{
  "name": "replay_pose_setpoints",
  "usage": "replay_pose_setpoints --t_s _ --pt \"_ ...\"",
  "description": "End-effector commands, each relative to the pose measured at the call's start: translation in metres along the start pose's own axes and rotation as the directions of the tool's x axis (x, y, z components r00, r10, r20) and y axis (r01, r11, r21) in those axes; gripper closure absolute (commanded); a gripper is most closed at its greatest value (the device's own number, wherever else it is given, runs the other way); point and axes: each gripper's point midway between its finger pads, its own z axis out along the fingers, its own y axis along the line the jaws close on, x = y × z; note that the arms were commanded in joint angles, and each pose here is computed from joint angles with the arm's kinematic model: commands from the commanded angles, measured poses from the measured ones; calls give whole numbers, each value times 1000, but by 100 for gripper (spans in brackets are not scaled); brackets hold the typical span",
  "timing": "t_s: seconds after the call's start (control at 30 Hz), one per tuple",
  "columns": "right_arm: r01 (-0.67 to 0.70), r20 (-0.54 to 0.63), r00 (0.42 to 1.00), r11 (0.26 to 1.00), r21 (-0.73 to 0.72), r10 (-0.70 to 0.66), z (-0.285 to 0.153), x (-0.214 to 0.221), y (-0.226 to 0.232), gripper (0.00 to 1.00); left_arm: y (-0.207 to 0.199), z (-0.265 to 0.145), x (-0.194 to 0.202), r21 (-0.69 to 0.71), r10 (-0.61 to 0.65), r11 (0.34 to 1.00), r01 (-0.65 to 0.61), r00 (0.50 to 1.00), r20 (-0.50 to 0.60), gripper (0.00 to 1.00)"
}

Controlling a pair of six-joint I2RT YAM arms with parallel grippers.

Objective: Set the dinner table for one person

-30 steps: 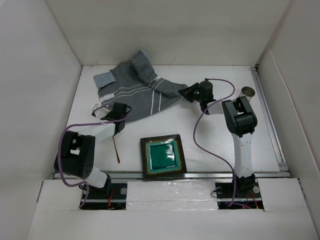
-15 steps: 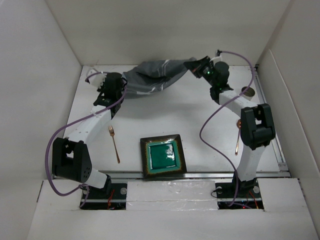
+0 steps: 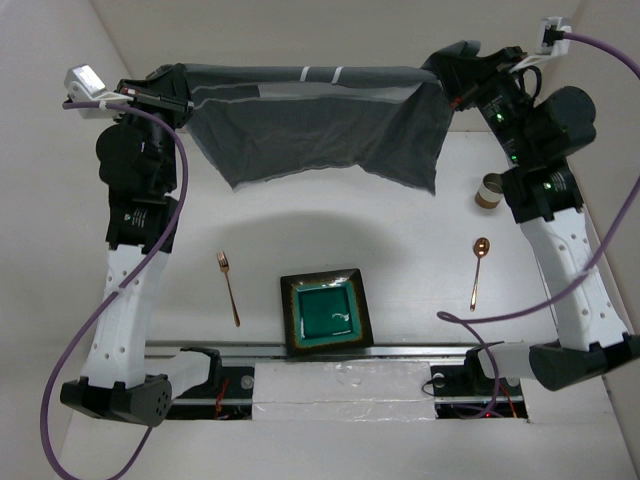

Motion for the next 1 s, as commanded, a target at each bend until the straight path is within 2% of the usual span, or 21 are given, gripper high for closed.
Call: replay_pose_setpoints --t_s 0.0,0.13,0.2,0.37,0.43,0.47,0.6,0.67,0.7,0.77,0.8,0.87,0.9,0.97 --pt "140 -19 990 979 146 -138 -38 -23 -14 100 -10 -15 -21 42 8 999 -8 1000 15 100" --pt "140 -49 990 972 187 -133 -66 -12 -14 100 -10 -26 -10 56 24 998 -21 998 -52 100" --pt "136 -93 989 967 214 -118 -69 10 -28 100 9 -22 19 21 46 999 -43 988 -147 100" --pt "136 -204 975 958 253 -85 -50 62 -68 100 64 -3 85 -70 78 992 -104 952 -297 100" --pt "140 -232 970 955 263 -79 -39 75 -82 100 87 17 110 -116 101 982 -150 932 -349 100" --pt "136 -271 961 953 271 -59 -28 95 -100 100 100 22 121 -151 114 971 -185 915 -386 100" --pt "114 -321 947 958 262 -25 4 129 -131 100 124 70 148 -196 167 942 -273 886 -432 100" --pt "98 -306 952 967 236 -22 24 122 -132 100 127 83 155 -197 177 936 -292 873 -455 100" --pt "85 -327 945 963 256 3 33 139 -151 100 122 104 150 -190 184 938 -289 882 -434 100" --pt "75 -338 941 960 268 21 52 139 -162 100 126 123 160 -184 179 938 -295 863 -472 100" --pt "75 -316 949 964 257 10 63 130 -160 100 108 129 145 -159 186 947 -279 881 -436 100" --pt "75 -317 948 962 264 13 71 121 -164 100 97 136 134 -139 177 957 -256 892 -417 100" --pt "82 -271 962 968 236 -15 80 94 -150 100 90 141 121 -125 175 962 -241 904 -391 100" --pt "81 -265 964 969 233 -17 81 89 -153 100 70 140 107 -68 155 979 -193 917 -368 100"
